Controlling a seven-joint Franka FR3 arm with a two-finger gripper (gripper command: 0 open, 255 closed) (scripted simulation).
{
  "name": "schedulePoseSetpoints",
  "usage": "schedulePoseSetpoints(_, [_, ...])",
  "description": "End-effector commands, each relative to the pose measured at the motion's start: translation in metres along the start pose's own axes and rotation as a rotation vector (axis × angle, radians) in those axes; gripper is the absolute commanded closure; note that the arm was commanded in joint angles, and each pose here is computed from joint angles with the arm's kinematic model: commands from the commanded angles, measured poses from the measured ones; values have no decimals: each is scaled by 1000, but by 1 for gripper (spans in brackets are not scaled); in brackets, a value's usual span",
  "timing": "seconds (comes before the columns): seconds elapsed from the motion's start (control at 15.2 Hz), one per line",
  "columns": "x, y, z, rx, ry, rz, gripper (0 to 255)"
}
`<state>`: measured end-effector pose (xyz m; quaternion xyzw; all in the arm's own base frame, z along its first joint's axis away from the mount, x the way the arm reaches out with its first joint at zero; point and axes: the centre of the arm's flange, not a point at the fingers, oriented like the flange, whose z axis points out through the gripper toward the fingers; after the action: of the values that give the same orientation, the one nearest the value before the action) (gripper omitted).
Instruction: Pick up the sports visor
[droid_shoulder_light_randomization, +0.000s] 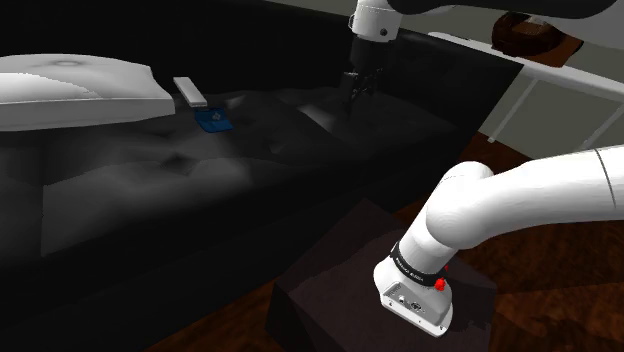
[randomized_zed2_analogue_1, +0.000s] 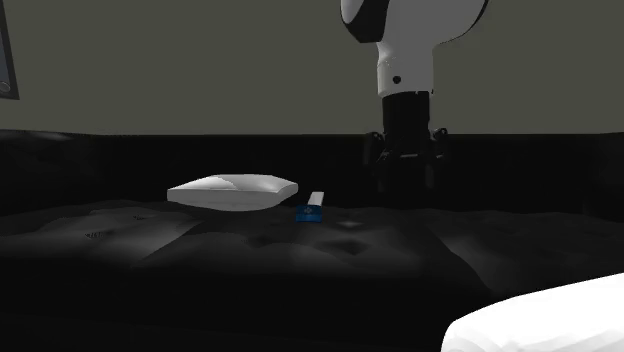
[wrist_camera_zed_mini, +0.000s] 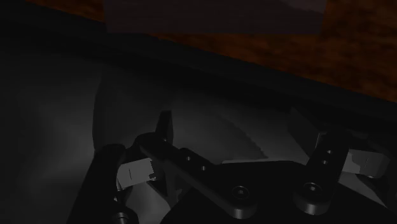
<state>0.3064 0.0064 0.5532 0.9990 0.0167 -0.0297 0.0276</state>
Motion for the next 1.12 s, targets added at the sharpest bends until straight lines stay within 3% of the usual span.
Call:
schedulePoseSetpoints(0.0, [0, 0, 0, 0, 0, 0, 0])
schedulePoseSetpoints(1.06, [206, -25, 35, 50, -3, -8, 0])
